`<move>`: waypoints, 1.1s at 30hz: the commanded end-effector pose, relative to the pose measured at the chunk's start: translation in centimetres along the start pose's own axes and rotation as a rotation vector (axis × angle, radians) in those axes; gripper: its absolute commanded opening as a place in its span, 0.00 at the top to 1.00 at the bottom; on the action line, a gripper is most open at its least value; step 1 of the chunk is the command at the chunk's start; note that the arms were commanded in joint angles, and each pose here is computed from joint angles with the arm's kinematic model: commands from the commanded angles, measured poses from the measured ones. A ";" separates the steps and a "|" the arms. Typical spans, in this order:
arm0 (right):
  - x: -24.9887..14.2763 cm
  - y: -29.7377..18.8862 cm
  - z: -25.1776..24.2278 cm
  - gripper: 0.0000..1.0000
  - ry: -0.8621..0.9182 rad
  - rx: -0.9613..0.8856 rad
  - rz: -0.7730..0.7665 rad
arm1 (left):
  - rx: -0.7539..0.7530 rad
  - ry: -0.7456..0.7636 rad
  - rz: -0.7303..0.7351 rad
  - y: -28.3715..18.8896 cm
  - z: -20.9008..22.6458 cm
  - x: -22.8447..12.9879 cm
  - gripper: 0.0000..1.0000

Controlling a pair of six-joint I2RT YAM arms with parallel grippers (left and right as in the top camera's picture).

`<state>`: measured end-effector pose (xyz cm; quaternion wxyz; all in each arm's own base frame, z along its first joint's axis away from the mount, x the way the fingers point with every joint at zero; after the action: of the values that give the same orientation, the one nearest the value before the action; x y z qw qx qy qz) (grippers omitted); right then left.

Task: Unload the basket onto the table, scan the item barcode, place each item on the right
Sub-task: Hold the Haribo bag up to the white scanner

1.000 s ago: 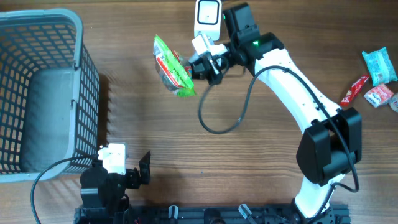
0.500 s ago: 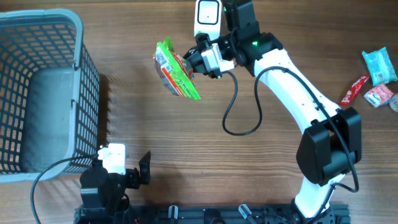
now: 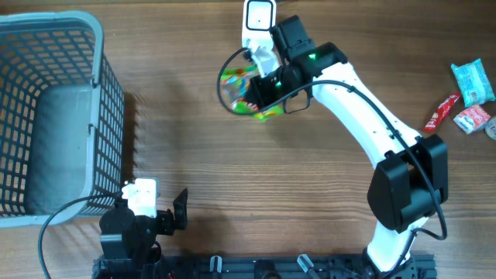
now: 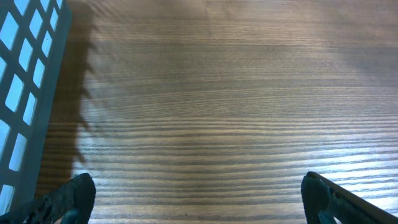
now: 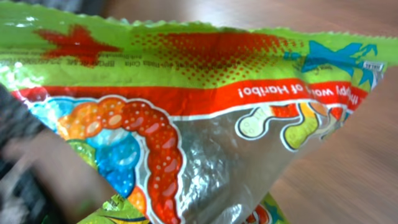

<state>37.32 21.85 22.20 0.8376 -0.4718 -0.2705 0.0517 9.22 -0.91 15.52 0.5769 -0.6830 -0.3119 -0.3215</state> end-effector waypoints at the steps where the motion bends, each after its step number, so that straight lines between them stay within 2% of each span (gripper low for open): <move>1: 2.2 -0.5 -0.8 0.95 0.163 -0.141 -0.159 | 0.005 -0.010 -0.012 -0.1 0.0 0.1 0.00; 4: 5.2 1.1 -1.2 0.95 0.260 -0.068 -0.296 | 0.005 -0.010 -0.012 -0.1 0.0 0.1 0.00; 9: 11.1 6.9 -3.2 0.95 0.488 0.029 -0.385 | 0.005 -0.010 -0.012 -0.1 0.0 0.1 0.00; 13: 14.5 6.4 -4.2 0.95 0.670 0.000 -0.518 | 0.005 -0.010 -0.012 -0.1 0.0 0.1 0.00; 17: 15.0 6.2 -5.6 0.95 0.737 0.012 -0.569 | 0.005 -0.010 -0.012 -0.1 0.0 0.1 0.00; 24: 13.8 8.4 -9.1 0.95 0.826 0.009 -0.502 | 0.005 -0.010 -0.012 -0.1 0.0 0.1 0.00; 29: 13.7 8.4 -8.9 0.95 0.810 0.053 -0.462 | 0.005 -0.010 -0.012 -0.1 0.0 0.1 0.00; 33: 13.8 5.8 -8.8 0.95 0.673 0.016 -0.408 | 0.005 -0.010 -0.012 -0.1 0.0 0.1 0.00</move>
<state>54.10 23.84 16.85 0.8719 -0.3899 -0.0186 -0.2957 9.22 -0.91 15.53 0.5768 -0.6830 -0.3120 -0.3216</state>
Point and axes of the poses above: each gripper's point midway between its finger pads, its own y axis out along the fingers, its own z axis along the line the jaws close on, x = y × z, the point moved 10 cm from there along -y, back along the fingers, and after that the axes turned 1 degree about -y, right-handed, at the moved point
